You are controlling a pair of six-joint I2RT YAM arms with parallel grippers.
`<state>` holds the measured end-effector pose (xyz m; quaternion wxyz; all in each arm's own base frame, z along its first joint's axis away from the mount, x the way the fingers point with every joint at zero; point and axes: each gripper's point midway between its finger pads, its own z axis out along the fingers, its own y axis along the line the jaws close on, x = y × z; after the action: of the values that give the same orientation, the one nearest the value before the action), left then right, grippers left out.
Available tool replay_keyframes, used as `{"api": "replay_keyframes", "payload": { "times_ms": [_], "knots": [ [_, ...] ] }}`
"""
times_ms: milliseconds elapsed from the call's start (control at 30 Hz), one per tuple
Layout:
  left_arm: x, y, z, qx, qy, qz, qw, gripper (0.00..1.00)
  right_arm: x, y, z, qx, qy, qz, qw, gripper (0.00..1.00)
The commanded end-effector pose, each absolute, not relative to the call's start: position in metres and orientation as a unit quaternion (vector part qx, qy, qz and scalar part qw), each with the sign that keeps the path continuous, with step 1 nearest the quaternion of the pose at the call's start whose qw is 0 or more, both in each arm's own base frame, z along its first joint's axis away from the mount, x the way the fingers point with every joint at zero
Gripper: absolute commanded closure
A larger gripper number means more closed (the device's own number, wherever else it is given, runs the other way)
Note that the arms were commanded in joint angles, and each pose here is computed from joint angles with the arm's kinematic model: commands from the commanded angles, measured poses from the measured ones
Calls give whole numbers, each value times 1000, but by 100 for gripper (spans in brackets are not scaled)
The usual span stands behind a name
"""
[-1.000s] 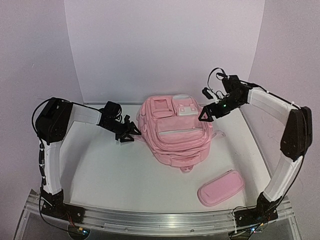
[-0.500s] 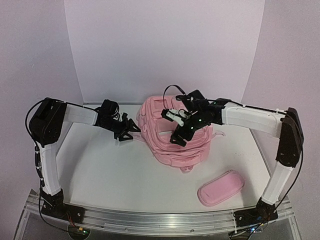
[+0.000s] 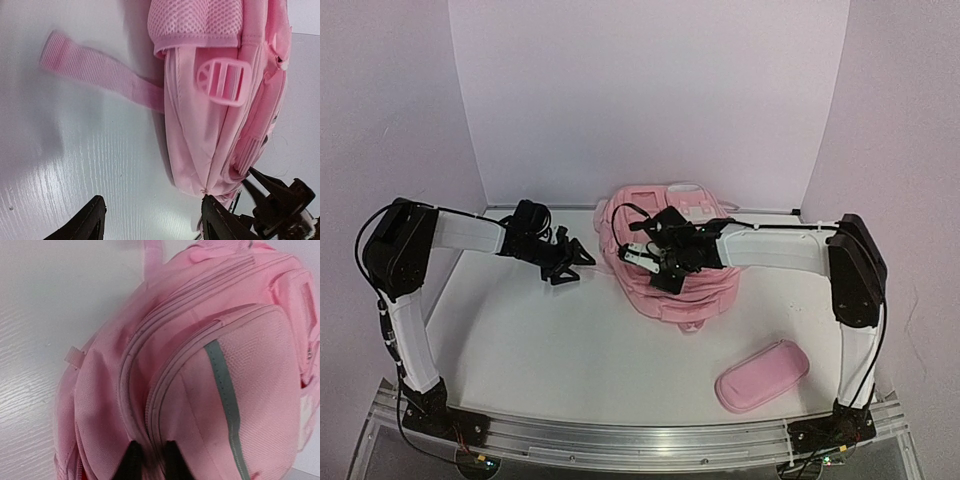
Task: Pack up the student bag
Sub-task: Zip the student bag at the center of the board.
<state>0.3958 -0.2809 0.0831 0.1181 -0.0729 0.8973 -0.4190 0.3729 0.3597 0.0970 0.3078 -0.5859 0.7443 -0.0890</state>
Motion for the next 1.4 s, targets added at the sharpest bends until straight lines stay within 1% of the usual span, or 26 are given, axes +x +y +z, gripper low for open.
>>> {"api": "replay_keyframes", "payload": {
  "times_ms": [0,200,367,467,700,767,933,1000,1233,1367],
  "knots": [
    [401,-277,102,-64,889,-425,154,34,424,353,194,-510,736,-149,420,100],
    [405,-273,97,-73,886,-430,156,35,433,342,266,-473,740,-113,465,100],
    [410,-276,93,-77,881,-441,152,35,446,327,301,-442,751,-75,485,100],
    [415,-281,96,-77,873,-456,155,37,448,328,311,-435,759,-27,484,100],
    [427,-290,99,-73,862,-476,156,52,442,342,303,-444,769,48,458,100],
    [430,-293,100,-74,859,-482,155,57,442,346,300,-443,772,61,451,100],
    [439,-298,101,-75,850,-496,160,64,446,352,295,-437,779,73,444,100],
    [441,-300,101,-76,848,-500,160,66,447,355,293,-434,781,79,442,100],
    [458,-312,106,-86,830,-526,162,66,453,350,281,-430,790,62,433,100],
    [472,-331,115,-77,809,-553,185,68,453,348,281,-426,793,59,432,100]
  ]
}}
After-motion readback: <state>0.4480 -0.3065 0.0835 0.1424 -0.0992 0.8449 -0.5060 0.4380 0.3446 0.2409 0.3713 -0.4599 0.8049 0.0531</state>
